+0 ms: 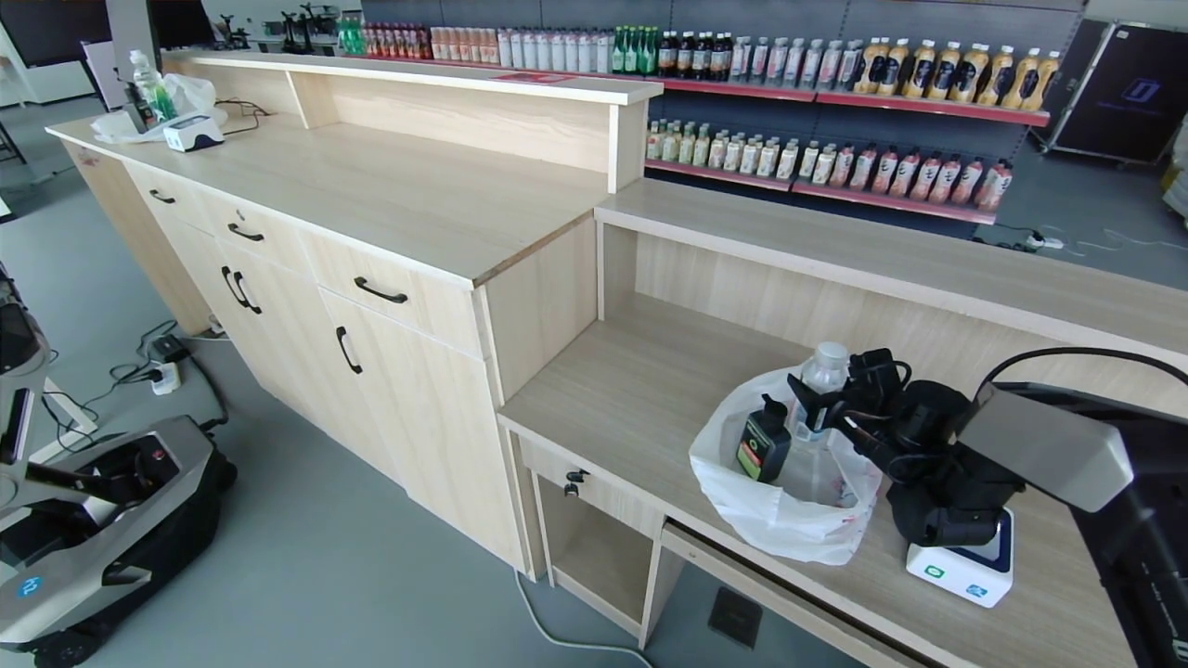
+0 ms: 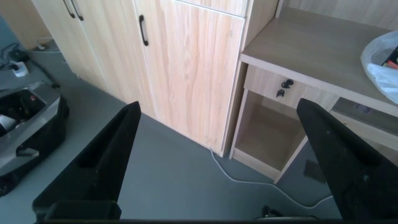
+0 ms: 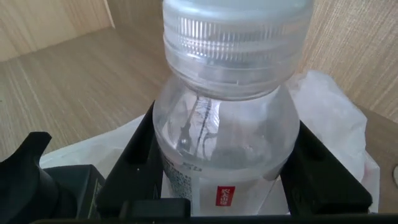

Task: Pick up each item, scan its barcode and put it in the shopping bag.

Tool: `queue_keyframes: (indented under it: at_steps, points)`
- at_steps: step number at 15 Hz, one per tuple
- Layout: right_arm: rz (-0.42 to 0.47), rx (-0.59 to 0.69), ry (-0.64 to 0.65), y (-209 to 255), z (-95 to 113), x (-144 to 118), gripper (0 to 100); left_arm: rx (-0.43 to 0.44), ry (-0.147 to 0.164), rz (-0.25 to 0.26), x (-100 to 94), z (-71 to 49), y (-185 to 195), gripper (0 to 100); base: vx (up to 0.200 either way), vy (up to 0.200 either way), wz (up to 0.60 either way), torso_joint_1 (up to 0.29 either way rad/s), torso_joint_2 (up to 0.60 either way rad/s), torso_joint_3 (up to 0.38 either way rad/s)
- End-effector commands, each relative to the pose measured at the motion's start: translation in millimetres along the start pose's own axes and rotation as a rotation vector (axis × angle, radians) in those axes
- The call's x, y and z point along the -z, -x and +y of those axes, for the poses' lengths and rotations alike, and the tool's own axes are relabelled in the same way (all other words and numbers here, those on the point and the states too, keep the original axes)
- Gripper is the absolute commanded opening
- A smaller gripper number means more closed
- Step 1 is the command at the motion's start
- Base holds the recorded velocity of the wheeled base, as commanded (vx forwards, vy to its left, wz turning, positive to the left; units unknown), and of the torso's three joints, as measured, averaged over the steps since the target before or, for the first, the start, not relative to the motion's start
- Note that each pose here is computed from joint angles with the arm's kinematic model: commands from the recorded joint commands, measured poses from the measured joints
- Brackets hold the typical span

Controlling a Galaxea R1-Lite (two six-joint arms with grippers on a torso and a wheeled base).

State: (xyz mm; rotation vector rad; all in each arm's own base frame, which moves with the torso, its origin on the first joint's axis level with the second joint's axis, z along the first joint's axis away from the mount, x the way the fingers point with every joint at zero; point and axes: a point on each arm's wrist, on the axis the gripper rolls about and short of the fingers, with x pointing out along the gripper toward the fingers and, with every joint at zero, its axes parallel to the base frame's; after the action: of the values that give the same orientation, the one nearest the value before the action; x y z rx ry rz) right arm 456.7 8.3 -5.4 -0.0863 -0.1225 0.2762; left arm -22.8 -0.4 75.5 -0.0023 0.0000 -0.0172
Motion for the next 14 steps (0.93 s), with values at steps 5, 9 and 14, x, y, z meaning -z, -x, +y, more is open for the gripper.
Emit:
queue_keyframes:
  at_steps: [5, 9, 14]
  points:
    - [0.028, 0.004, 0.013, -0.3, -1.5, 21.4, 0, 0.000, 0.001, 0.000, 0.0, 0.0, 0.0, 100, 0.000, 0.000, 0.00, 0.000, 0.00, 0.000]
    - [0.020, 0.011, 0.015, -0.8, -5.5, 19.6, 100, 0.000, 0.001, 0.000, 0.0, 0.0, 0.0, 100, 0.000, 0.000, 0.00, 0.000, 0.00, 0.000]
    - [0.000, -0.017, 0.012, 6.0, -6.0, -45.9, 100, -0.002, 0.001, 0.002, 0.0, 0.0, -0.1, 100, 0.000, 0.000, 0.00, 0.000, 0.00, 0.000]
